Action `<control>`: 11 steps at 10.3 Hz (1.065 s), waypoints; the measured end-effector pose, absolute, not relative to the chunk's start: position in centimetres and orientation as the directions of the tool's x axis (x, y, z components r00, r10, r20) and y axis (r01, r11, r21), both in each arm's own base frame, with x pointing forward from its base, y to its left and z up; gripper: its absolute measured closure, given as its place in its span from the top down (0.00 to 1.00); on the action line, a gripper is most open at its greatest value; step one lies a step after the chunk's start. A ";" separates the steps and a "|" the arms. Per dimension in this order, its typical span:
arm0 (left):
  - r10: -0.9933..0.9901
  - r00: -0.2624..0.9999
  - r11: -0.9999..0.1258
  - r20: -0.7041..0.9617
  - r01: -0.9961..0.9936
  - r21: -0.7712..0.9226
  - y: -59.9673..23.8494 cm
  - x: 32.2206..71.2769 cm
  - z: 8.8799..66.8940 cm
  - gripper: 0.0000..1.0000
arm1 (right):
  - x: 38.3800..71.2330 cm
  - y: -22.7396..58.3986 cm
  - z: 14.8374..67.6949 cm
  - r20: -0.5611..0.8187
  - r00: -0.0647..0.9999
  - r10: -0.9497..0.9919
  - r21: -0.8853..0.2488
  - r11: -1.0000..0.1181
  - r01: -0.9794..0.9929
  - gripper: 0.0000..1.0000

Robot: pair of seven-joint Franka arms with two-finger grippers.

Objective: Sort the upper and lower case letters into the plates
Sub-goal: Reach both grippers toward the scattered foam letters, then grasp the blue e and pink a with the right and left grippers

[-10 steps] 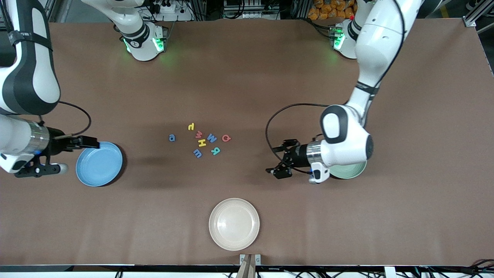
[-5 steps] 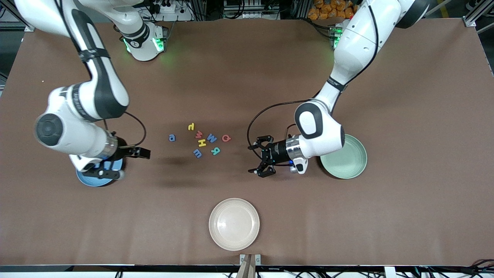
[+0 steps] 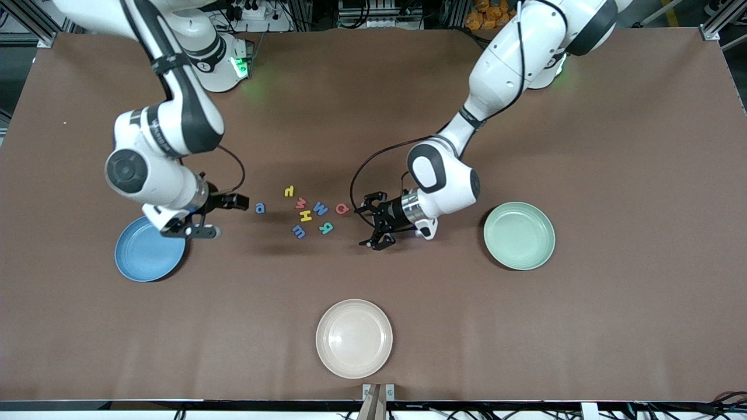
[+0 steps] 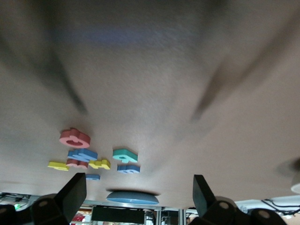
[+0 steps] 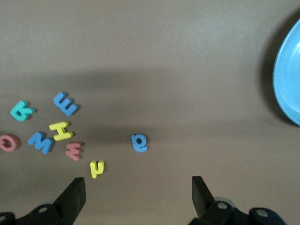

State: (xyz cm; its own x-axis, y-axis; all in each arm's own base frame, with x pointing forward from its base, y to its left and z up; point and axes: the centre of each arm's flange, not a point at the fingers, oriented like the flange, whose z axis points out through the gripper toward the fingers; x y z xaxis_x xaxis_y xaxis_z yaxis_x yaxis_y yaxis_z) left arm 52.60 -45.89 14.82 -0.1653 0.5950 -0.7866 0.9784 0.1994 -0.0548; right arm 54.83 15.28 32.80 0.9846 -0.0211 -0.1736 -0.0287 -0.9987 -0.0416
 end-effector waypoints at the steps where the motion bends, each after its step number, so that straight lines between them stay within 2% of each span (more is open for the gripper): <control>1: 0.599 -0.172 0.216 -0.782 0.975 -0.049 -46.4 52.0 15.0 1.00 | 53.4 15.2 31.8 -0.166 0.986 -0.018 -0.038 -0.999 -0.025 1.00; 6: 0.628 -0.155 0.232 -0.763 0.973 -0.007 -48.9 49.7 15.7 1.00 | 50.1 17.6 27.9 -0.124 0.989 0.083 0.008 -0.996 0.085 1.00; 11: 0.692 -0.134 0.232 -0.709 0.972 0.043 -50.3 46.8 13.8 1.00 | 50.0 18.8 23.8 -0.045 0.991 0.125 0.005 -0.992 0.125 1.00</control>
State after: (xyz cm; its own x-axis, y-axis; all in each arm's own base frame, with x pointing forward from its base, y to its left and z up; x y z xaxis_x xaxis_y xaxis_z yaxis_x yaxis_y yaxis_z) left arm 46.80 -50.30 13.78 -0.1337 0.6921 -0.7093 0.9717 0.2323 0.0434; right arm 50.05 18.81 23.76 0.9911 0.1251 -0.0454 0.1254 -0.9921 0.0045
